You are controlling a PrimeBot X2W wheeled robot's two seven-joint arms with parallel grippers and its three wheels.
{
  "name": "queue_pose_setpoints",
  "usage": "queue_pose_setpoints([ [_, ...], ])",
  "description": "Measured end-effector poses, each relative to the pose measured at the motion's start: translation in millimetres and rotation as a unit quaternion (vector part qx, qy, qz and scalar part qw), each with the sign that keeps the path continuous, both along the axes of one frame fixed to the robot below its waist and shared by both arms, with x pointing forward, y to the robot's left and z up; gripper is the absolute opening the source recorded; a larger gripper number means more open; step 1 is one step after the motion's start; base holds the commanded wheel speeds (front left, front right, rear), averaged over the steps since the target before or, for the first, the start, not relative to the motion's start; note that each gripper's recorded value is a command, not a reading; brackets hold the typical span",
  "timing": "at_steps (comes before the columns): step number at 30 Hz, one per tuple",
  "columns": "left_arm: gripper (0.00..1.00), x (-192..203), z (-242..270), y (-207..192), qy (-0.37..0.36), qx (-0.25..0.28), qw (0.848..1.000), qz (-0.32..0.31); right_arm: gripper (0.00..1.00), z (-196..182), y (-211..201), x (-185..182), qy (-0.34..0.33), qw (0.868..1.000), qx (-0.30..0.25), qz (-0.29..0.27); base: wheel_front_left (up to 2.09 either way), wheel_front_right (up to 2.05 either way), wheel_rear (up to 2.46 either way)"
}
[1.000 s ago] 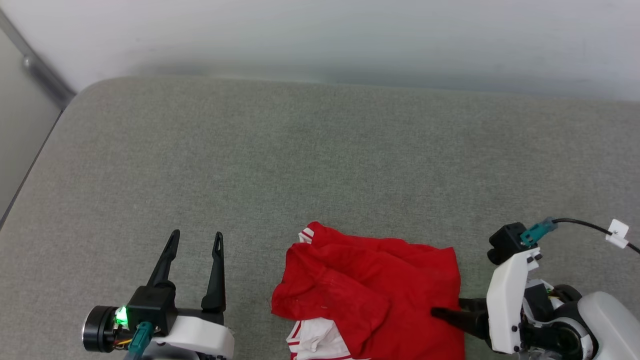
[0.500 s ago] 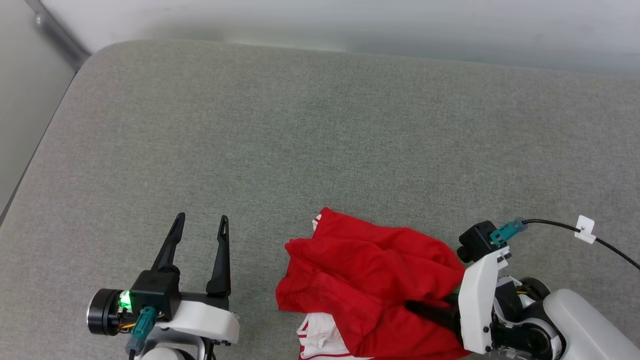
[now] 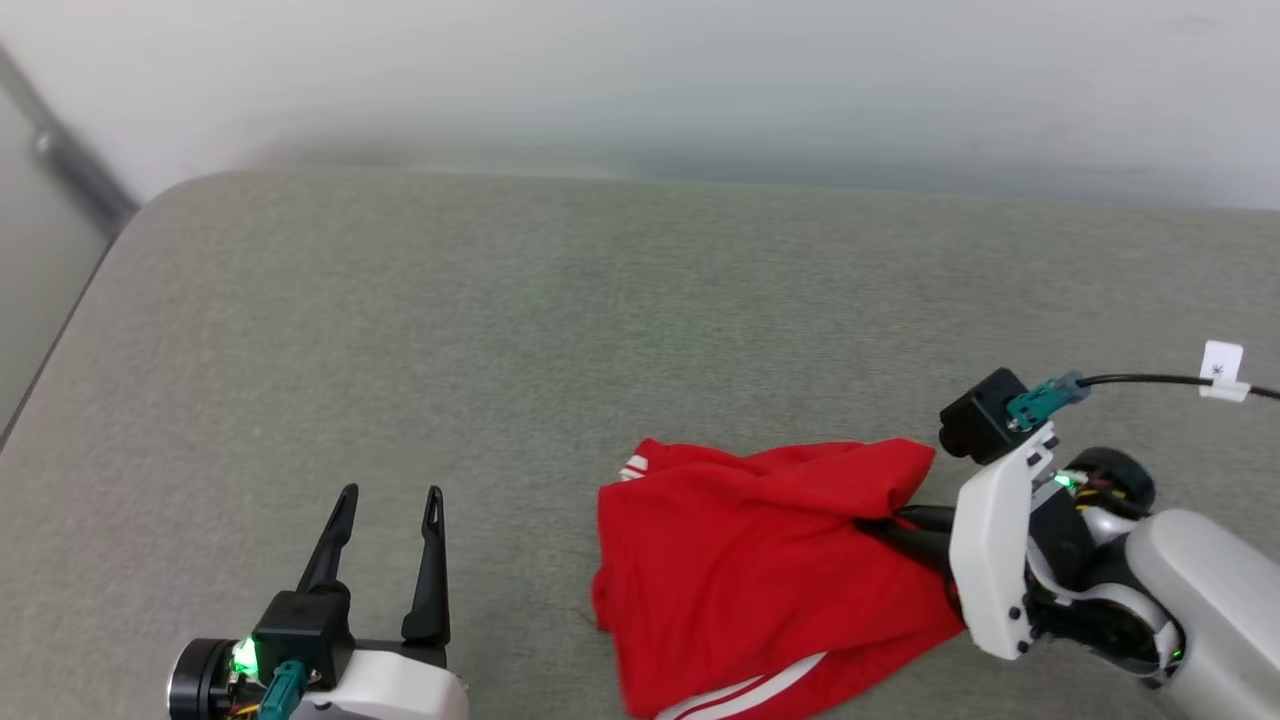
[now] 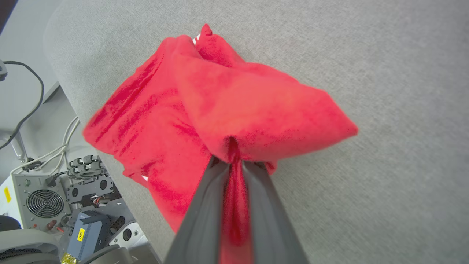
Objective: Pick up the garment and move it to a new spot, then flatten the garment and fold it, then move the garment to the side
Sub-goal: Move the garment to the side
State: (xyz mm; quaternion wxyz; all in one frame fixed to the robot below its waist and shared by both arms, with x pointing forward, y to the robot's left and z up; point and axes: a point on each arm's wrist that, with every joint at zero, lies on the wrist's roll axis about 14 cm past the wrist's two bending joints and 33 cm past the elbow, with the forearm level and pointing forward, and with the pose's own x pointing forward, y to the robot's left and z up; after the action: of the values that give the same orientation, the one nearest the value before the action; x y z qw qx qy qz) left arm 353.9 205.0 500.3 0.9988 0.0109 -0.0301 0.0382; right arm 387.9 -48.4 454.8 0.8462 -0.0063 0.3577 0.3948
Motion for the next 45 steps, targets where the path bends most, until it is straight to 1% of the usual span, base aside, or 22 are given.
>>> queue_pose_setpoints([
  [4, 1.00, 4.3, 1.4, -17.6, -0.004, -0.009, 1.000, -0.025, 0.00, 23.8, -33.4, 1.4, -0.050, 0.998, -0.046, -0.002, 0.00, 0.00, 0.00],
  [6, 1.00, 9.4, 2.7, -28.3, -0.007, -0.013, 0.999, -0.040, 0.00, 33.5, -53.5, 1.6, -0.073, 0.995, -0.075, -0.008, 0.00, 0.00, 0.00],
  [9, 1.00, 19.4, 3.8, -46.5, -0.010, -0.019, 0.998, -0.067, 0.00, 47.2, -87.0, 5.6, -0.101, 0.988, -0.109, -0.033, 0.00, 0.00, 0.00],
  [14, 1.00, 43.5, 5.3, -75.0, -0.016, -0.025, 0.994, -0.110, 0.00, 56.4, -146.2, 17.2, -0.133, 0.971, -0.184, -0.077, 0.00, 0.00, 0.00],
  [18, 1.00, 62.9, -2.6, -87.1, -0.010, -0.026, 0.991, -0.130, 0.00, 45.4, -197.8, 32.5, -0.125, 0.955, -0.239, -0.120, 0.00, 0.00, 0.00],
  [20, 1.00, 71.6, -7.7, -89.9, -0.007, -0.027, 0.990, -0.136, 0.00, 41.9, -228.6, 41.3, -0.124, 0.942, -0.279, -0.140, 0.00, 0.00, 0.00],
  [22, 1.00, 79.9, -14.6, -91.1, -0.001, -0.024, 0.990, -0.141, 0.00, 38.1, -258.9, 50.6, -0.118, 0.930, -0.305, -0.169, 0.00, 0.00, 0.00],
  [25, 1.00, 91.8, -24.5, -92.1, 0.005, -0.026, 0.989, -0.144, 0.00, 27.2, -301.1, 59.3, -0.098, 0.912, -0.338, -0.211, 0.00, 0.00, 0.00],
  [30, 1.00, 108.9, -43.7, -87.4, 0.019, -0.026, 0.989, -0.142, 0.00, 13.0, -359.7, 73.2, -0.072, 0.882, -0.373, -0.278, 0.00, 0.00, 0.00],
  [34, 1.00, 119.9, -57.7, -82.3, 0.028, -0.027, 0.990, -0.137, 0.00, -2.7, -384.0, 83.9, -0.056, 0.865, -0.389, -0.311, 0.00, 0.00, 0.00],
  [36, 1.00, 124.6, -63.8, -80.7, 0.031, -0.028, 0.990, -0.135, 0.00, -11.7, -390.6, 88.4, -0.050, 0.859, -0.397, -0.319, 0.00, 0.00, 0.00],
  [41, 1.00, 127.3, -72.1, -75.3, 0.040, -0.028, 0.990, -0.129, 0.00, -36.9, -393.8, 87.0, -0.021, 0.853, -0.398, -0.337, 0.00, 0.00, 0.00],
  [42, 1.00, 126.8, -69.9, -74.4, 0.038, -0.028, 0.991, -0.127, 0.72, -38.0, -393.3, 85.4, -0.016, 0.852, -0.394, -0.343, 0.00, 0.00, 0.00],
  [43, 1.00, 125.8, -67.6, -73.6, 0.036, -0.028, 0.991, -0.126, 1.00, -36.3, -392.8, 84.5, -0.018, 0.852, -0.390, -0.349, 0.00, 0.00, 0.00],
  [45, 1.00, 121.2, -63.0, -73.1, 0.035, -0.028, 0.991, -0.124, 1.00, -23.9, -396.0, 83.6, -0.035, 0.848, -0.386, -0.360, 0.00, 0.00, 0.00],
])
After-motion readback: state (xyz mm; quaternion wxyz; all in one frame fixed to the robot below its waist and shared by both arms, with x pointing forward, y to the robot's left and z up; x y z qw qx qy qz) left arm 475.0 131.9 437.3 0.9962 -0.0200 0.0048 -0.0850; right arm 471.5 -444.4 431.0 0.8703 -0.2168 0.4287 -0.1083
